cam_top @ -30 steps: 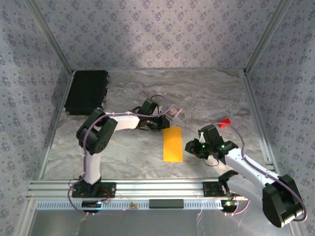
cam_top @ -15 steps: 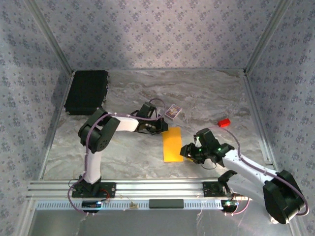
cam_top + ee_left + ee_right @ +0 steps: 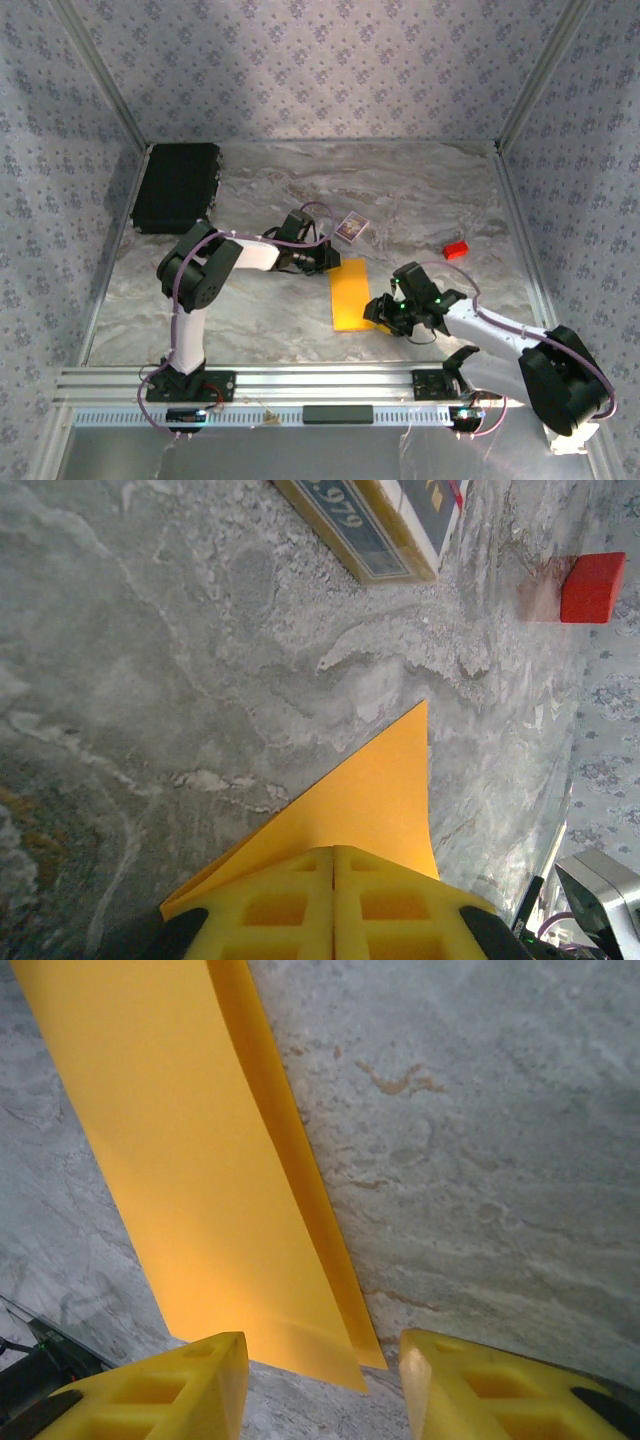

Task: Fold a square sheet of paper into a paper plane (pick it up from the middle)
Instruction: First fold the square sheet of paper in half at the center of the table.

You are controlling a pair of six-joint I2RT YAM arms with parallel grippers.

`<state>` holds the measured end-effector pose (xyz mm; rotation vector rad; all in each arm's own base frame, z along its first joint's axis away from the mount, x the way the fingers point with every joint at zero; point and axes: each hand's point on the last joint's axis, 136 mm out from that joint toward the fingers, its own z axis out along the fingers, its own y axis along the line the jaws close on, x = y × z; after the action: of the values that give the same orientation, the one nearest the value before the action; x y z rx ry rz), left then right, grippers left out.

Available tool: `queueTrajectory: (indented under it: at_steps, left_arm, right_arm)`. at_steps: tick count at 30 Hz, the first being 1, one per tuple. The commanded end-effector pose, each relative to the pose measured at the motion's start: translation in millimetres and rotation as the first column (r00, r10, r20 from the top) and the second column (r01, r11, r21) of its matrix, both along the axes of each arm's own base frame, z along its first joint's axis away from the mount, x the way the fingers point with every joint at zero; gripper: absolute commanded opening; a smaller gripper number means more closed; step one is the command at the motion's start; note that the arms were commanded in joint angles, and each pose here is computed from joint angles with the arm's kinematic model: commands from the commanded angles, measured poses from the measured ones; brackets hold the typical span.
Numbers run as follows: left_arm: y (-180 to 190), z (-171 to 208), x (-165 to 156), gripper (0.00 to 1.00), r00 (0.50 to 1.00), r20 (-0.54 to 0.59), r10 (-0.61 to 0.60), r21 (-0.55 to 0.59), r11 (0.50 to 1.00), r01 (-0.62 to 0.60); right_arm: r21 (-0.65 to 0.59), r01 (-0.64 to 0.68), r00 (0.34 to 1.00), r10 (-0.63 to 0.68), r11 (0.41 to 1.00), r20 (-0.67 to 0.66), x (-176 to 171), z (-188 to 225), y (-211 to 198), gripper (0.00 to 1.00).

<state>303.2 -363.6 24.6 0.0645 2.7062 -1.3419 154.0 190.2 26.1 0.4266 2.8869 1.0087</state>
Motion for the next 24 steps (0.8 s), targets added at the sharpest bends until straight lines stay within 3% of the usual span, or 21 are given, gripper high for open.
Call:
queueTrajectory:
  at_steps: [1, 12, 24]
  left_arm:
    - [24, -38, -18, 0.07, 0.994, -0.104, 0.034, 0.121, 0.992, -0.021]
    - [21, -34, -16, 0.07, 0.995, -0.1, 0.028, 0.106, 0.994, -0.018]
    - [16, -28, -13, 0.08, 0.996, -0.088, 0.015, 0.084, 0.996, -0.008]
  right_arm:
    - [0.047, -0.001, 1.0, 0.001, 0.999, 0.001, 0, 0, 7, 0.44]
    - [0.145, 0.0, 0.993, -0.017, 0.989, 0.117, 30, 25, 23, 0.44]
    - [0.226, -0.017, 0.99, -0.016, 0.974, 0.144, 49, 28, 25, 0.43]
